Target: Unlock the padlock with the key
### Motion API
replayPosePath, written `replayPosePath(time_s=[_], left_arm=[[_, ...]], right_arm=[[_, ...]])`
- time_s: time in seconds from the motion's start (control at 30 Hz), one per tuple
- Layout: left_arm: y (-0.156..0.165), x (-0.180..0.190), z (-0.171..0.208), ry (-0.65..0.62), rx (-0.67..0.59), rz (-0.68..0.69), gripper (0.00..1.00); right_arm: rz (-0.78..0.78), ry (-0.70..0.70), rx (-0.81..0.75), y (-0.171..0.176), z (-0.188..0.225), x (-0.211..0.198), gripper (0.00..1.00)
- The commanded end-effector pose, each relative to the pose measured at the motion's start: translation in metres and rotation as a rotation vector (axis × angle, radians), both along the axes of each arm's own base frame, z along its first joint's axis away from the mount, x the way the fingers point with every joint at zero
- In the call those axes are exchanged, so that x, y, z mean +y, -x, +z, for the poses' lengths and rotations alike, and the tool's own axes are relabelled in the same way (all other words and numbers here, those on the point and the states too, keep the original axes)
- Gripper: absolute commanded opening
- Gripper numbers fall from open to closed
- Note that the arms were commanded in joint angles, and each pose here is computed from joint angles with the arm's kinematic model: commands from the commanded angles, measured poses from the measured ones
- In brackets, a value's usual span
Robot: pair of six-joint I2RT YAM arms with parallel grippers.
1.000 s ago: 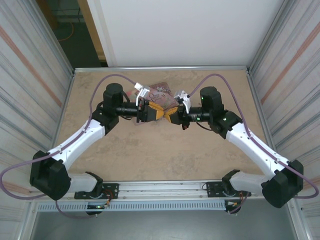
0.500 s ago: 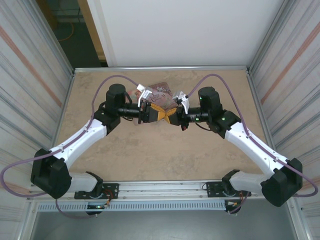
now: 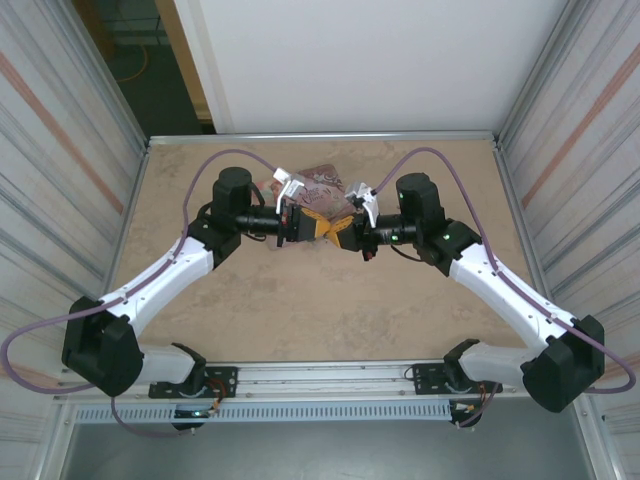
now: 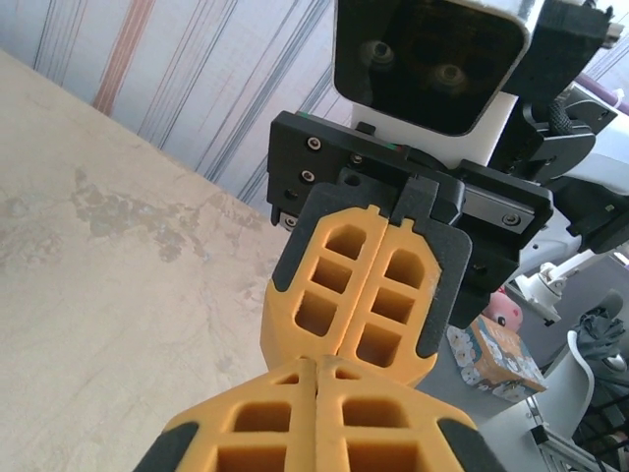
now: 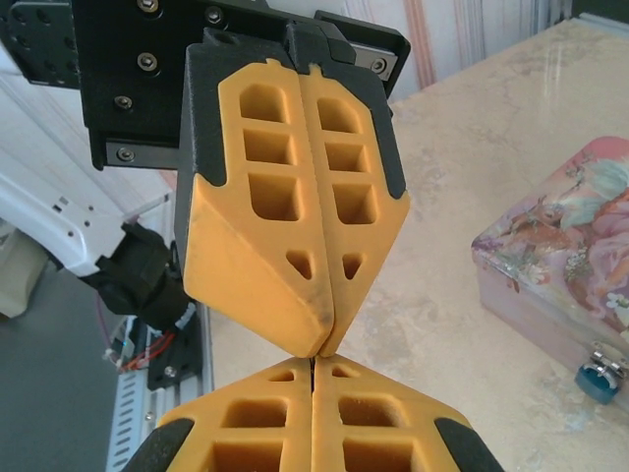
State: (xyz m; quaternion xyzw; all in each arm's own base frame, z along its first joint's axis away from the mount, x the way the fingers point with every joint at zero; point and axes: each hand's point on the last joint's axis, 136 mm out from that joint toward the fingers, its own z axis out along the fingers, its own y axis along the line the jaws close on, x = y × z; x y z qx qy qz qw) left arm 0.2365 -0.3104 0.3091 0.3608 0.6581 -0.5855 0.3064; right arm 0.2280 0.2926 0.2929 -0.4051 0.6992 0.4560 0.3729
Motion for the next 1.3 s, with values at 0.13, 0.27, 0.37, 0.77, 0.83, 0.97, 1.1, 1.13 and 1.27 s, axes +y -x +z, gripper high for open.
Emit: replayPosePath(time_s=[0.13,0.27,0.37,0.77,0.83,0.97,1.1,1.13,1.27], left_arm=[[0.003,0.007,0.029,0.05,-0.124,0.075,0.0],[-0.005,0.014,0.039,0.081,-0.161,0.174,0.0],[-0.012,0.02,0.047,0.118,-0.18,0.255,0.0],[-0.018,0.029,0.051,0.142,-0.19,0.346,0.0],[-0.018,0.029,0.051,0.143,-0.187,0.343,0.0],[-0.018,0.029,0.053,0.148,-0.192,0.344,0.0],[-0.018,0.029,0.052,0.146,-0.188,0.342,0.0],[-0.018,0.028,0.052,0.147,-0.188,0.341,0.0],[-0.018,0.028,0.051,0.146,-0.187,0.339,0.0]], right_arm=[[-0.026,-0.162,0.007,-0.005,0.043,-0.013,0.2],[-0.067,-0.242,0.015,-0.008,0.057,-0.022,0.32],[-0.082,-0.276,0.039,-0.008,0.062,-0.021,0.38],[-0.039,-0.27,0.103,0.001,0.051,0.004,0.46],[-0.034,-0.269,0.106,0.0,0.05,0.008,0.46],[-0.034,-0.263,0.113,-0.004,0.047,0.012,0.45],[-0.028,-0.258,0.122,-0.006,0.044,0.018,0.44],[-0.028,-0.256,0.124,-0.007,0.043,0.019,0.44],[-0.029,-0.257,0.127,-0.01,0.041,0.022,0.43]])
